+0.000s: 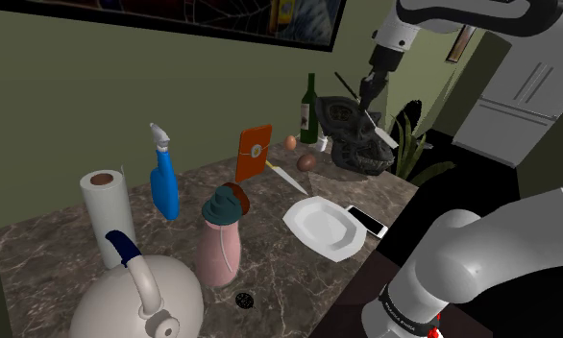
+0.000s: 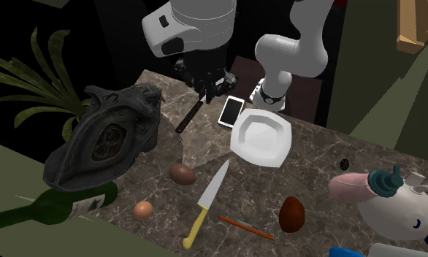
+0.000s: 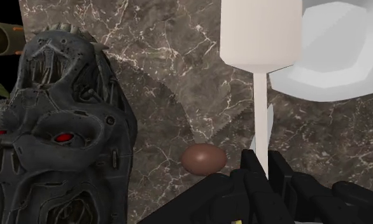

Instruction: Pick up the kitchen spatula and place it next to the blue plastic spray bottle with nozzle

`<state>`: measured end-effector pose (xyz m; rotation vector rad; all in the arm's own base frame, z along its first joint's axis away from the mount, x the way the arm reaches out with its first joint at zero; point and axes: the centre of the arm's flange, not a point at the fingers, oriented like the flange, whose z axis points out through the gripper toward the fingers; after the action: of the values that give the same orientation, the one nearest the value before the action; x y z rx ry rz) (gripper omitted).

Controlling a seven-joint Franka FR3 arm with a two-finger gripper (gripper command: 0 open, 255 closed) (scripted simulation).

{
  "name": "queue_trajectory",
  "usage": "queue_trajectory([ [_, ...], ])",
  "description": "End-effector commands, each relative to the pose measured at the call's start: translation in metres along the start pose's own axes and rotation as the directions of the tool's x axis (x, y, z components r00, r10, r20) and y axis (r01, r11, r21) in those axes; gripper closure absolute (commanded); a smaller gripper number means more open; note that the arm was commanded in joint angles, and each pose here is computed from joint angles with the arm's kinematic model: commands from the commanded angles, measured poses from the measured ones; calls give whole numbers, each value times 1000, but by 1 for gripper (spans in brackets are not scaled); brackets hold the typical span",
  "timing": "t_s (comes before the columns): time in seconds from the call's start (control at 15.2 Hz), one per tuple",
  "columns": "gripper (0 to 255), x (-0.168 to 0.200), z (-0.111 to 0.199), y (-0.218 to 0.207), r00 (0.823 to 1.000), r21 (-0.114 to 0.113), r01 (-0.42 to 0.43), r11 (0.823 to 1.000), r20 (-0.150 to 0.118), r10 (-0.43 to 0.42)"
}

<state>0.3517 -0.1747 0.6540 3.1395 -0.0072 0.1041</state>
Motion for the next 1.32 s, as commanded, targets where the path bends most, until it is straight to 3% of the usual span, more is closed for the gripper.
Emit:
queue_trajectory([
  [0.0,255,15,0,-20,1000,1,-1,1000,0,1],
  [1.25,255,150,9,-232,1000,1,-1,1000,0,1],
])
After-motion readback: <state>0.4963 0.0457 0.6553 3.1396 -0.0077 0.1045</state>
